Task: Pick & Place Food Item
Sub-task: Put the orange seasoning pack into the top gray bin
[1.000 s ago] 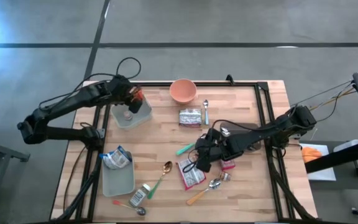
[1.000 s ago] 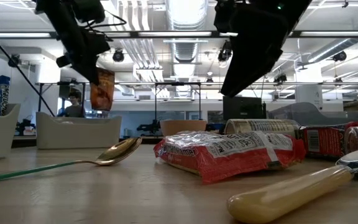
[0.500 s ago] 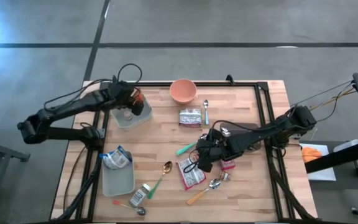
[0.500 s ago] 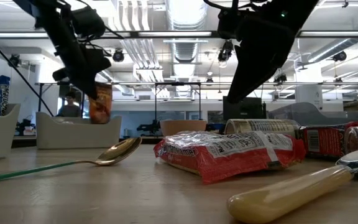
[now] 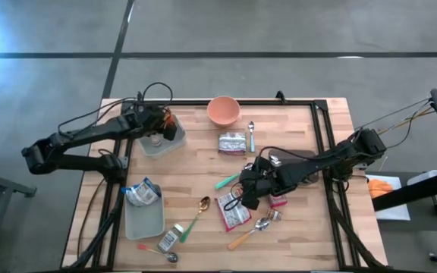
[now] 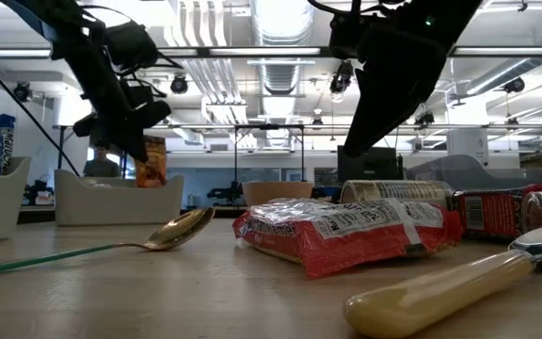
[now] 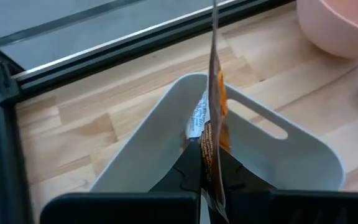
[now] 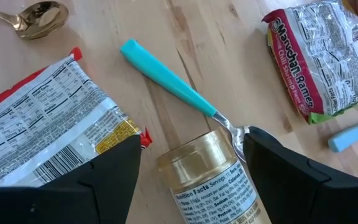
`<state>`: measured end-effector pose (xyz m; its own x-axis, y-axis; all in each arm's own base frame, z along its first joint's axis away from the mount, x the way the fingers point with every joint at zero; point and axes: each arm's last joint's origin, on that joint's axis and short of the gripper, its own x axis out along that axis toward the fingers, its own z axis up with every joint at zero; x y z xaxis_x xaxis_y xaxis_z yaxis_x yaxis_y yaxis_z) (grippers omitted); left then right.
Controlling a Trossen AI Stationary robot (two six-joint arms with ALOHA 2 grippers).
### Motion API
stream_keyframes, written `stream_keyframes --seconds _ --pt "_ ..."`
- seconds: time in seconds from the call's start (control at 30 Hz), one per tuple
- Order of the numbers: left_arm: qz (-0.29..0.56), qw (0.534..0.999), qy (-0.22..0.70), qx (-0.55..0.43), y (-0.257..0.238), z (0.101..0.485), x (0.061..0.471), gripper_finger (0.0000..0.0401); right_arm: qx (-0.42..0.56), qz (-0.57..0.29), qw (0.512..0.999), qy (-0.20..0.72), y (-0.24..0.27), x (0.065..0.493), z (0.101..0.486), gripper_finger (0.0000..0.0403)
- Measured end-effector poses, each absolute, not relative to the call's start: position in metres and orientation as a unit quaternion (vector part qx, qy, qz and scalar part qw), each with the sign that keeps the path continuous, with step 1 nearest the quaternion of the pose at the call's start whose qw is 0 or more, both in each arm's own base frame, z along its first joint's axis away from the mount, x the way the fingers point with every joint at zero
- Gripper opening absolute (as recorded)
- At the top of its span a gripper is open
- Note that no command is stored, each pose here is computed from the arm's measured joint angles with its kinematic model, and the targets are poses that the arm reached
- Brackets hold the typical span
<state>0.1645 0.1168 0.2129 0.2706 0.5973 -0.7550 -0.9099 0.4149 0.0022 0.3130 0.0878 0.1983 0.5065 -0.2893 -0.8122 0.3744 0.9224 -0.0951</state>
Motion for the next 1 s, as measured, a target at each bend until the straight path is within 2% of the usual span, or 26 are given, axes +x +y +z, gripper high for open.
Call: stream_keyframes --seconds 0.5,1.0 --pt "0.512 0.739 0.386 -0.207 0.123 0.182 0.183 0.0000 0.046 -0.191 0.867 0.459 0.088 0.313 0.198 0.0282" --pt "0.506 0.736 0.399 -0.206 0.123 0.178 0.185 0.0000 0.039 -0.188 0.867 0.460 0.088 0.313 0.198 0.0282"
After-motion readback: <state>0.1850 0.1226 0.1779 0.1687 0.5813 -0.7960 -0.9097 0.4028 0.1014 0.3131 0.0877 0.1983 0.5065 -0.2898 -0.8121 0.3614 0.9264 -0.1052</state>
